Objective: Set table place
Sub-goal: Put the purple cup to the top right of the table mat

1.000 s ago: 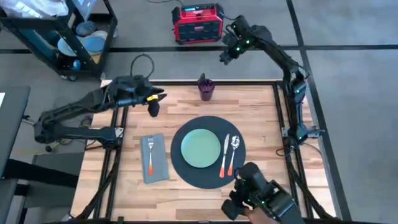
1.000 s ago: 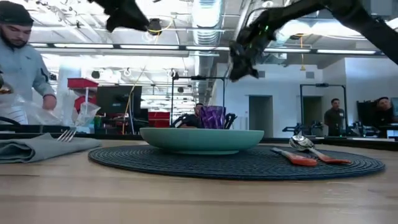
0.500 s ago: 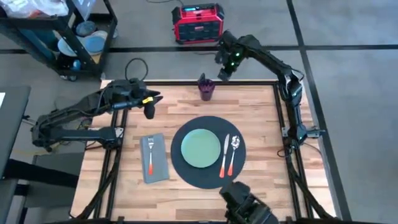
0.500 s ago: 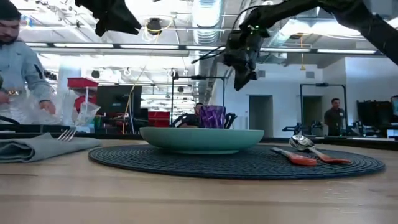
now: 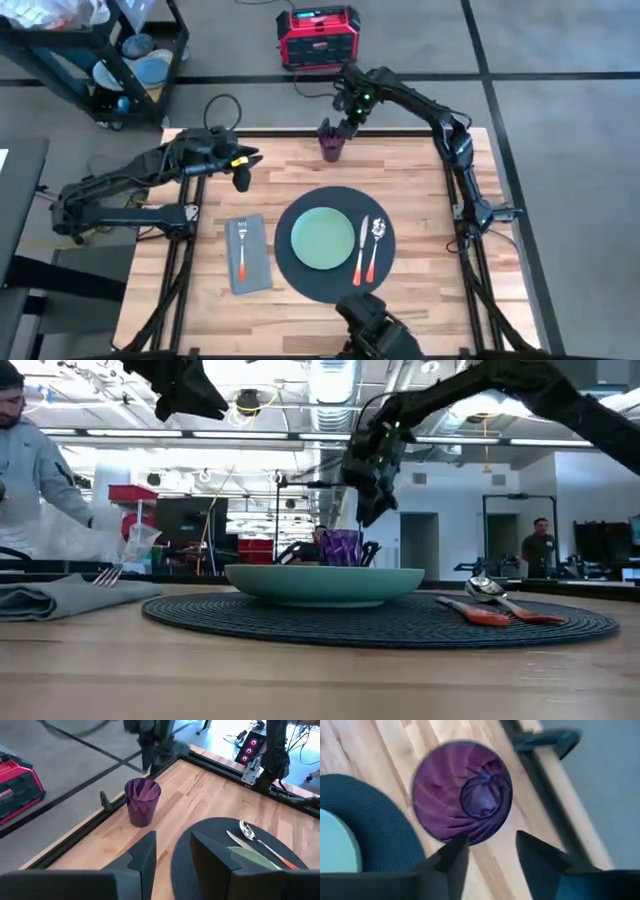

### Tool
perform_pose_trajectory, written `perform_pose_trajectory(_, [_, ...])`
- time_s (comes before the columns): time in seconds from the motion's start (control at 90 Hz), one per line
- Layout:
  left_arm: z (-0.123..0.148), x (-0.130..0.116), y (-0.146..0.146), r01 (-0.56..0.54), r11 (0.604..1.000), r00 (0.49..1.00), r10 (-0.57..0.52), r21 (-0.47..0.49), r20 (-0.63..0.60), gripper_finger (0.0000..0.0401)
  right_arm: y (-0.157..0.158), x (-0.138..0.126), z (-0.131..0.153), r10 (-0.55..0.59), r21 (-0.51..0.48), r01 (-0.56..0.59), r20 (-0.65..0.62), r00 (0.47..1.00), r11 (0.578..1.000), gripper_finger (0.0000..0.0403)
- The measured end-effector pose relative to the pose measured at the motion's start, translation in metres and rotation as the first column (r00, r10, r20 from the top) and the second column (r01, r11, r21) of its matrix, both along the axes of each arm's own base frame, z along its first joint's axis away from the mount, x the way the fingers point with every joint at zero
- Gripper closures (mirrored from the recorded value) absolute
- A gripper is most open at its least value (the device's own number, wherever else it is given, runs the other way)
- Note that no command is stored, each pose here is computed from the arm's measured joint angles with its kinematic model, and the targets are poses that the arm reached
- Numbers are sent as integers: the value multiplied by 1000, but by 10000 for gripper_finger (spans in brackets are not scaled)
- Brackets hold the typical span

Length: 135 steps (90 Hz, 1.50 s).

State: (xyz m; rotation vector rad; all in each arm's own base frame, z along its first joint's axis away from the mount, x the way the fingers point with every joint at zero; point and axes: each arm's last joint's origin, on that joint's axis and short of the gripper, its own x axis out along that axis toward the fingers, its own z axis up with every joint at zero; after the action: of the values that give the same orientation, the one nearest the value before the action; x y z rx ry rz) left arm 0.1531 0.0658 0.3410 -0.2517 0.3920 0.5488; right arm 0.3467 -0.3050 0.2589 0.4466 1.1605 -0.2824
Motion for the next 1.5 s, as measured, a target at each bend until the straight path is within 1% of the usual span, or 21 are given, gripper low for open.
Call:
perform_pose_trajectory(0.111, [-2, 0, 0, 3, 1000, 1000, -3, -2, -25, 296, -2, 6, -3, -13, -20, 14, 28, 1000, 1000, 166])
perform_pose_trajectory(0.211, [-3, -1, 0, 10, 1000, 999, -10, 6, -43, 296, -4, 6, -1, -27, -28, 28, 40, 999, 999, 151])
perform_pose_trajectory(0.367, [-4, -2, -1, 17, 1000, 998, -16, 12, -60, 296, -6, 8, -3, -37, -46, 40, 47, 998, 998, 153])
perform_pose_trajectory(0.5, [-4, -2, -1, 19, 1000, 998, -18, 14, -65, 296, -7, 12, -13, -36, -37, 37, 27, 999, 999, 166])
perform_pose_trajectory(0.578, [-5, -2, -1, 19, 1000, 998, -18, 13, -68, 296, -6, 19, -22, -27, -43, 28, 23, 999, 999, 173])
perform_pose_trajectory(0.656, [-5, -2, -1, 19, 1000, 998, -18, 12, -68, 296, -5, 17, -29, -34, -7, 34, -19, 999, 999, 179])
perform_pose_trajectory(0.711, [-5, -2, -1, 19, 1000, 997, -18, 11, -70, 296, -6, 18, -34, -44, -14, 43, -36, 998, 999, 192])
perform_pose_trajectory(0.767, [-6, -2, -1, 17, 1000, 997, -17, 9, -79, 296, -6, 16, -36, -69, -16, 68, -76, 995, 998, 220])
perform_pose_trajectory(0.833, [-7, -3, -1, 22, 1000, 995, -21, 17, -98, 296, -4, 15, -37, -69, -14, 68, -95, 993, 998, 277])
perform_pose_trajectory(0.911, [-7, -3, -1, 23, 1000, 994, -22, 18, -105, 296, -2, 12, -33, -57, -10, 56, -114, 992, 998, 361])
perform_pose_trajectory(0.956, [-7, -3, -1, 25, 999, 994, -23, 21, -107, 296, -2, 10, -31, -48, -6, 47, -122, 991, 999, 384])
perform_pose_trajectory(1.056, [-7, -3, 0, 29, 999, 993, -25, 30, -112, 296, 3, 3, -25, -49, 22, 53, -166, 985, 998, 396])
perform_pose_trajectory(1.244, [-7, -3, 0, 29, 999, 993, -25, 31, -113, 296, 20, -15, -22, -9, 137, 61, -352, 936, 989, 401])
perform_pose_trajectory(1.278, [-7, -3, 0, 31, 999, 993, -27, 33, -115, 296, 22, -17, -21, -3, 134, 60, -388, 922, 989, 401])
perform_pose_trajectory(1.344, [-7, -3, 0, 32, 999, 993, -28, 36, -116, 296, 26, -18, -16, -12, 84, 54, -432, 902, 995, 401])
perform_pose_trajectory(1.422, [-7, -4, -1, 32, 999, 993, -28, 35, -118, 296, 32, -23, -2, -49, 42, 72, -402, 914, 997, 401])
perform_pose_trajectory(1.5, [-9, -4, -1, 27, 999, 991, -24, 20, -128, 296, 42, -35, 11, -79, 19, 93, -375, 924, 996, 402])
